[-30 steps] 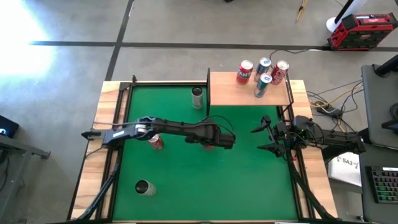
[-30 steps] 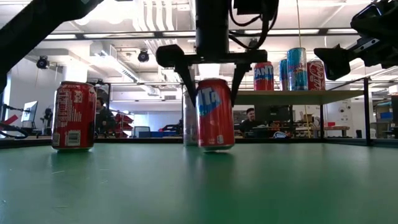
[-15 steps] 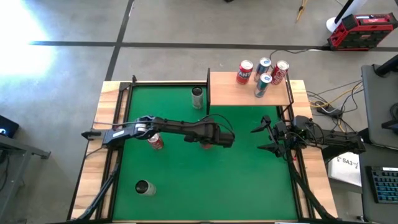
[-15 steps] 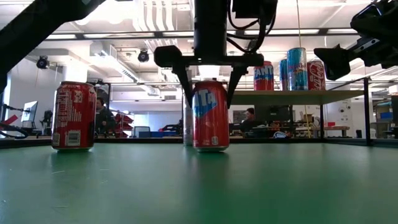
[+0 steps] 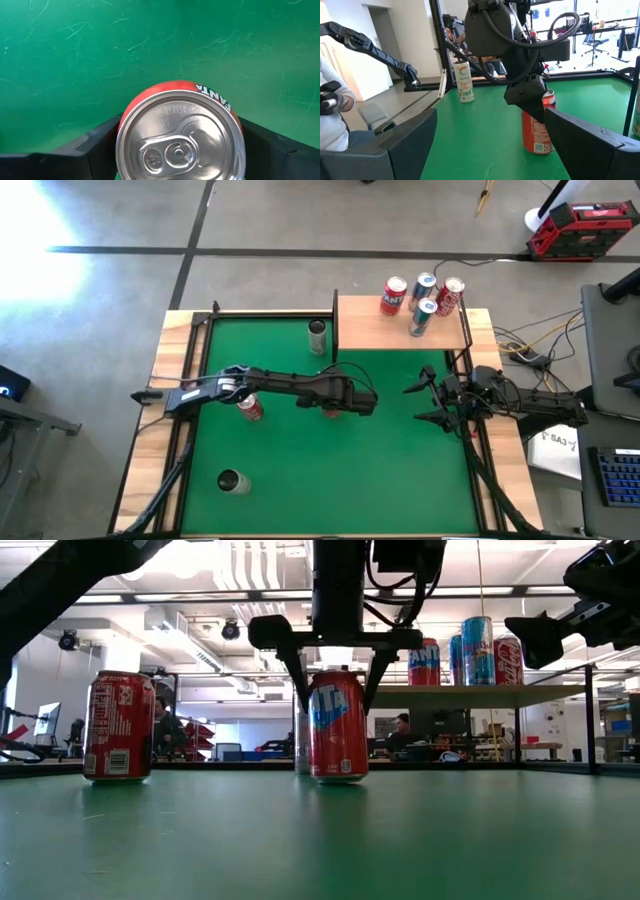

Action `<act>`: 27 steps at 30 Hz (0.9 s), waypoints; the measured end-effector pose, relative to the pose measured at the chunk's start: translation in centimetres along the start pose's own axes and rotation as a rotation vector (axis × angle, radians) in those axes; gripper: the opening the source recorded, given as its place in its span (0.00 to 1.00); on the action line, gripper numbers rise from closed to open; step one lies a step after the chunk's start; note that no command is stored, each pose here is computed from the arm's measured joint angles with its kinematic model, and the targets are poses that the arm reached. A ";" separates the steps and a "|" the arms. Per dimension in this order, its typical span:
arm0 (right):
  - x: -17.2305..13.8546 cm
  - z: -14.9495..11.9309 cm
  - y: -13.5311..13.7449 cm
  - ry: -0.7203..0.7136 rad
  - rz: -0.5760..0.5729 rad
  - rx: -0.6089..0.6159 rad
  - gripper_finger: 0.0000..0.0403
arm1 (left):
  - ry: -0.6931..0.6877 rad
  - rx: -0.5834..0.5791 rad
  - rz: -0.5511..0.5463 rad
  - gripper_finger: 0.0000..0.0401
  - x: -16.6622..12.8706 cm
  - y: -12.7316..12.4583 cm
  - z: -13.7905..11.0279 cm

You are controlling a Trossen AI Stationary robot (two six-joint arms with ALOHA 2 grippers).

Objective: Place canned beverage on shelf
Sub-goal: Put the red soda can on the shelf aligned with the other red soda can

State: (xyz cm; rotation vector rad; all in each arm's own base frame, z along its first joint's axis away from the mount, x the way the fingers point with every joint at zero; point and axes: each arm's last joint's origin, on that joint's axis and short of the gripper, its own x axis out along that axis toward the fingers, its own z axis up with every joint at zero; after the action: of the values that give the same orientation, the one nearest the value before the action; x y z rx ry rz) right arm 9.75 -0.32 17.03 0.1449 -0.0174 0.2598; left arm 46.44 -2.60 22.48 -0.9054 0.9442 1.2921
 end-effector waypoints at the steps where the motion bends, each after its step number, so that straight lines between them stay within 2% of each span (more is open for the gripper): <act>1: 0.0 0.0 0.0 0.000 0.000 0.000 0.89 | 0.000 0.001 -0.001 0.77 0.0 0.0 0.0; 7: 0.0 0.0 0.0 0.000 0.000 0.000 0.89 | -0.001 0.031 -0.021 0.95 -0.2 -0.2 0.0; 9: 0.0 0.0 0.0 0.000 0.000 0.000 0.89 | -0.001 0.058 -0.022 0.98 -0.2 -0.2 -0.1; 12: 0.0 0.0 0.0 0.000 -0.001 0.000 0.89 | 0.006 0.134 -0.025 0.97 -0.4 -0.2 -0.4; 20: 0.0 0.0 0.0 0.000 -0.001 0.000 0.89 | -0.002 0.452 -0.063 0.98 -0.8 -0.4 -1.5; 27: 0.0 0.0 0.0 0.000 -0.001 0.000 0.89 | 0.025 0.462 -0.069 0.98 -0.8 -0.4 -1.6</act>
State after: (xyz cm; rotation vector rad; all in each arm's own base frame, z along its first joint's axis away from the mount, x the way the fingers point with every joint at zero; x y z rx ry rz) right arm 9.75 -0.32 17.03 0.1449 -0.0175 0.2593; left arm 46.75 -4.42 22.67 -0.5872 1.1600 0.9476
